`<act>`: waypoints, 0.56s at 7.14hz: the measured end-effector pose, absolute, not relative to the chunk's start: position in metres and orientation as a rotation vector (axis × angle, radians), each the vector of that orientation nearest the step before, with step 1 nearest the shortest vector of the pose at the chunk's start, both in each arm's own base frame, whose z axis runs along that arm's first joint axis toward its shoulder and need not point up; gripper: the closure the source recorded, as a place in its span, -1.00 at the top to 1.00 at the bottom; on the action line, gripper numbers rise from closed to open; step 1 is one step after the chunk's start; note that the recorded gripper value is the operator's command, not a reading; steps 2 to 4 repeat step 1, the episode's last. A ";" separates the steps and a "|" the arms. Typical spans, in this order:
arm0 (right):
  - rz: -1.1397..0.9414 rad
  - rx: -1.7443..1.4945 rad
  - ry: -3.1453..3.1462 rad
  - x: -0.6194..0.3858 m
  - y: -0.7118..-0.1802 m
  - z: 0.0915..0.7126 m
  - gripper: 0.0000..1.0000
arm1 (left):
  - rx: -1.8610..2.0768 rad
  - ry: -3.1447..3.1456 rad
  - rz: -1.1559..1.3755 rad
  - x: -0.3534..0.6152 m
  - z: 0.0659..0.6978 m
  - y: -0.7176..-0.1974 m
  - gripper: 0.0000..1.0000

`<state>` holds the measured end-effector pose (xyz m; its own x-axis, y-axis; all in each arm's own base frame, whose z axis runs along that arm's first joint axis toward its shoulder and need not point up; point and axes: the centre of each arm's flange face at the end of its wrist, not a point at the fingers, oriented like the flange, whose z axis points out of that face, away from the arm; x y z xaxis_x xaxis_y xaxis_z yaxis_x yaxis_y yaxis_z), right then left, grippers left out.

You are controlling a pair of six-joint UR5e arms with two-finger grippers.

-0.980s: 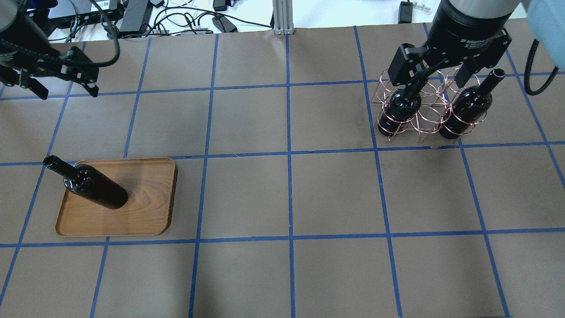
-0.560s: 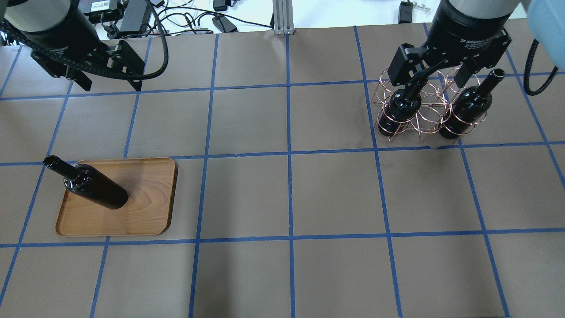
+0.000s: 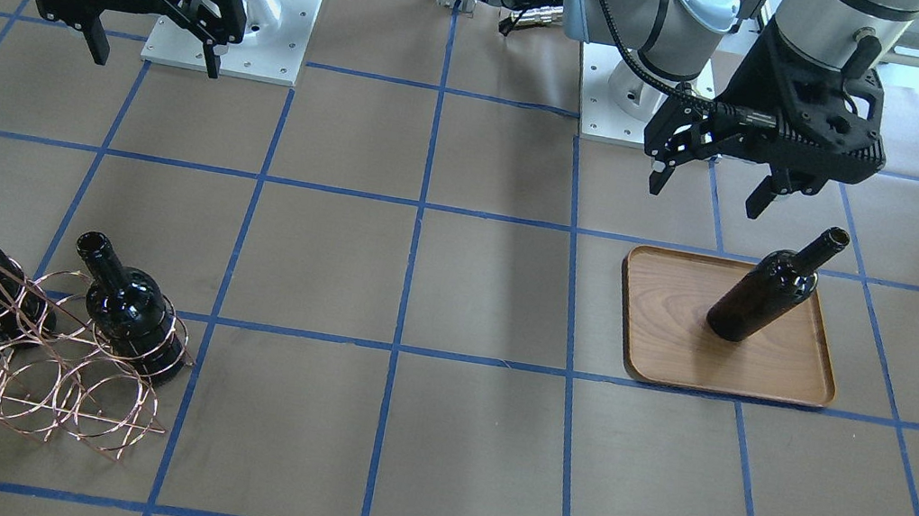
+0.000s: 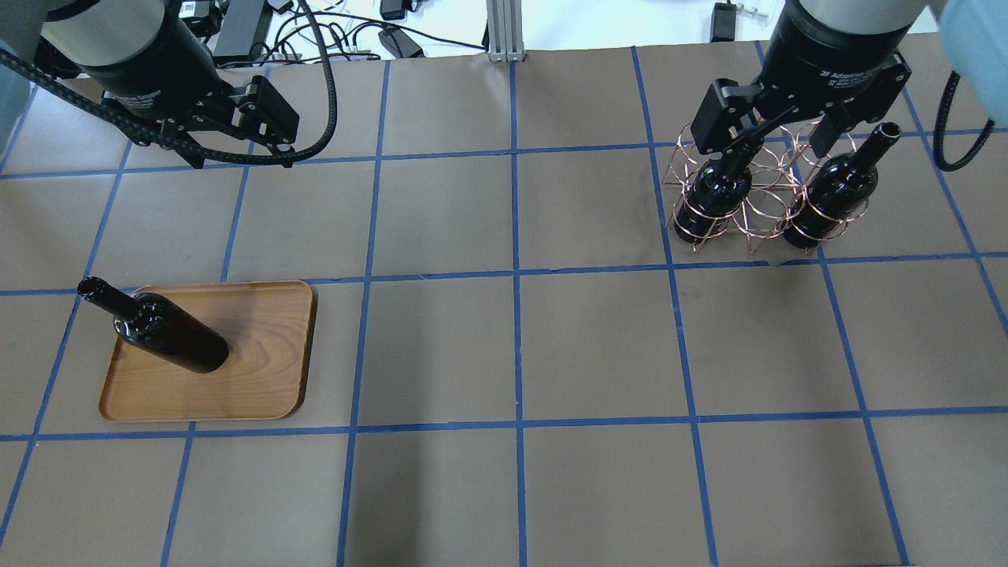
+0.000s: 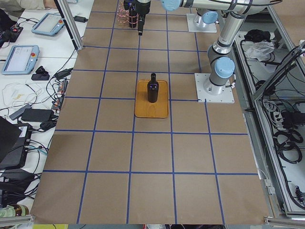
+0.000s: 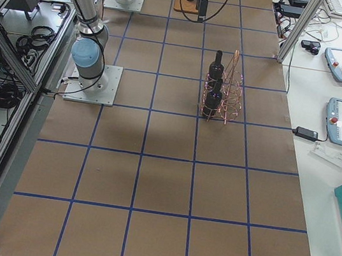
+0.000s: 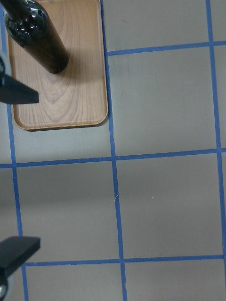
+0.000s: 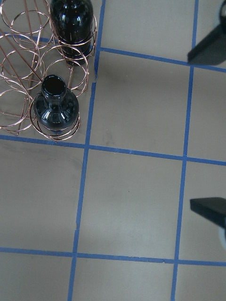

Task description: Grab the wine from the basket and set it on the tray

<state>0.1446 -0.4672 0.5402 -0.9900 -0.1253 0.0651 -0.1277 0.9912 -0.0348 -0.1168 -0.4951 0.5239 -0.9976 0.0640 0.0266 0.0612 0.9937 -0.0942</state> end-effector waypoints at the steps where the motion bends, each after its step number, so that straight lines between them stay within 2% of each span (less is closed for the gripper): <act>1: 0.060 0.195 -3.072 0.145 -0.467 0.540 1.00 | -0.098 -3.107 0.137 -0.117 0.523 -0.494 1.00; 4: 0.060 0.195 -3.072 0.145 -0.467 0.540 1.00 | -0.098 -3.107 0.137 -0.117 0.523 -0.494 1.00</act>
